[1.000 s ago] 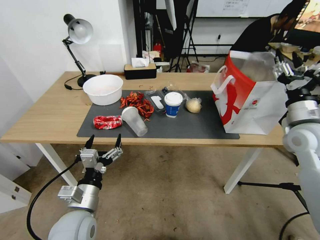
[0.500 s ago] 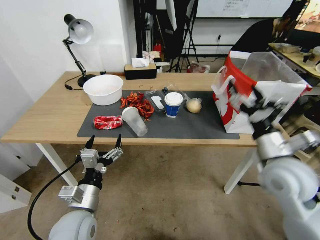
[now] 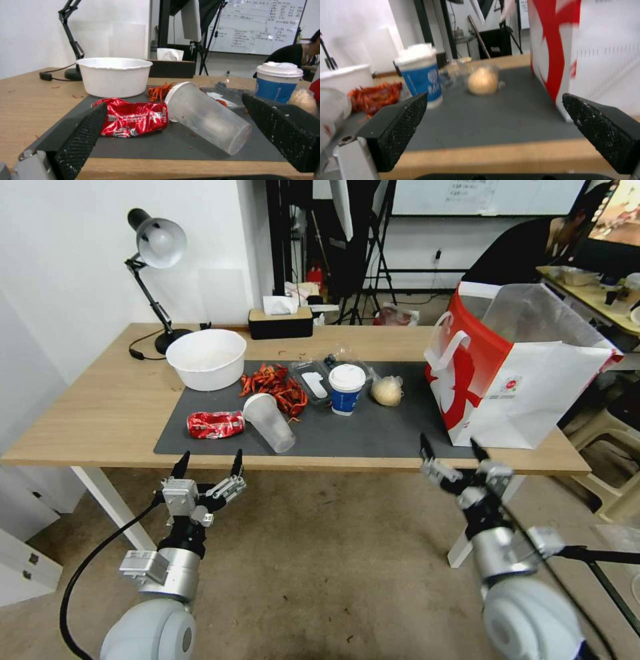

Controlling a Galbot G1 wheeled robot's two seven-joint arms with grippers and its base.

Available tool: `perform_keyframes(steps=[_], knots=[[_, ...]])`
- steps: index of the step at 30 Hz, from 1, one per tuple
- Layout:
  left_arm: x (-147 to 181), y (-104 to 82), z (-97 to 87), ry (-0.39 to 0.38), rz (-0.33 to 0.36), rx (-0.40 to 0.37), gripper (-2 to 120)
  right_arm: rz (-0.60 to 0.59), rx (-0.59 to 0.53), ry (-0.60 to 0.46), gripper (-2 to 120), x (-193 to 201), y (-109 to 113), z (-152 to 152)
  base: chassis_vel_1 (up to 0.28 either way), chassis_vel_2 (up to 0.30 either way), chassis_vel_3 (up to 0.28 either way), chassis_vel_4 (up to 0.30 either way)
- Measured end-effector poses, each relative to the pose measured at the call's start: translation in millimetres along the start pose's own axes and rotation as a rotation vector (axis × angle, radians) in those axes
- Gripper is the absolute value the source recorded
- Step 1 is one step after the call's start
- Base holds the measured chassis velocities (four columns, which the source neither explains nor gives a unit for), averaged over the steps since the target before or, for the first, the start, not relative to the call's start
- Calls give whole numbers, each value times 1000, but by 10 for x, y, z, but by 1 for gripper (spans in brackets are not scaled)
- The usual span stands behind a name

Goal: Pick up the trash from the table and place it into the takeout bag.

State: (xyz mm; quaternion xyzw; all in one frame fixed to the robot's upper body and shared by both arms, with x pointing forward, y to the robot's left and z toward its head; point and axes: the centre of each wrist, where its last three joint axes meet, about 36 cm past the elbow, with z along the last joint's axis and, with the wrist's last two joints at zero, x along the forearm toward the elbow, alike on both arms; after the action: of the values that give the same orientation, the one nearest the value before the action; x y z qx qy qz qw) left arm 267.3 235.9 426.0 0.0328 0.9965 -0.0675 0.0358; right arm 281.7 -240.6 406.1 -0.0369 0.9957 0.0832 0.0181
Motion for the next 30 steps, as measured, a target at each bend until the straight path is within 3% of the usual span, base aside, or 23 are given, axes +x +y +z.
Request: perform_keyframes(steps=[6, 15, 30], knots=[[2, 12, 9, 0, 0, -3, 100, 11, -5, 5, 100, 14, 7, 135, 0, 0, 0, 0], [2, 18, 10, 1, 0, -3, 100, -8, -19, -17, 100, -129, 42, 36, 0, 0, 0, 0], [16, 18, 26, 5, -6, -6, 100, -187, -133, -16, 100, -896, 91, -135, 0, 0, 0, 0]])
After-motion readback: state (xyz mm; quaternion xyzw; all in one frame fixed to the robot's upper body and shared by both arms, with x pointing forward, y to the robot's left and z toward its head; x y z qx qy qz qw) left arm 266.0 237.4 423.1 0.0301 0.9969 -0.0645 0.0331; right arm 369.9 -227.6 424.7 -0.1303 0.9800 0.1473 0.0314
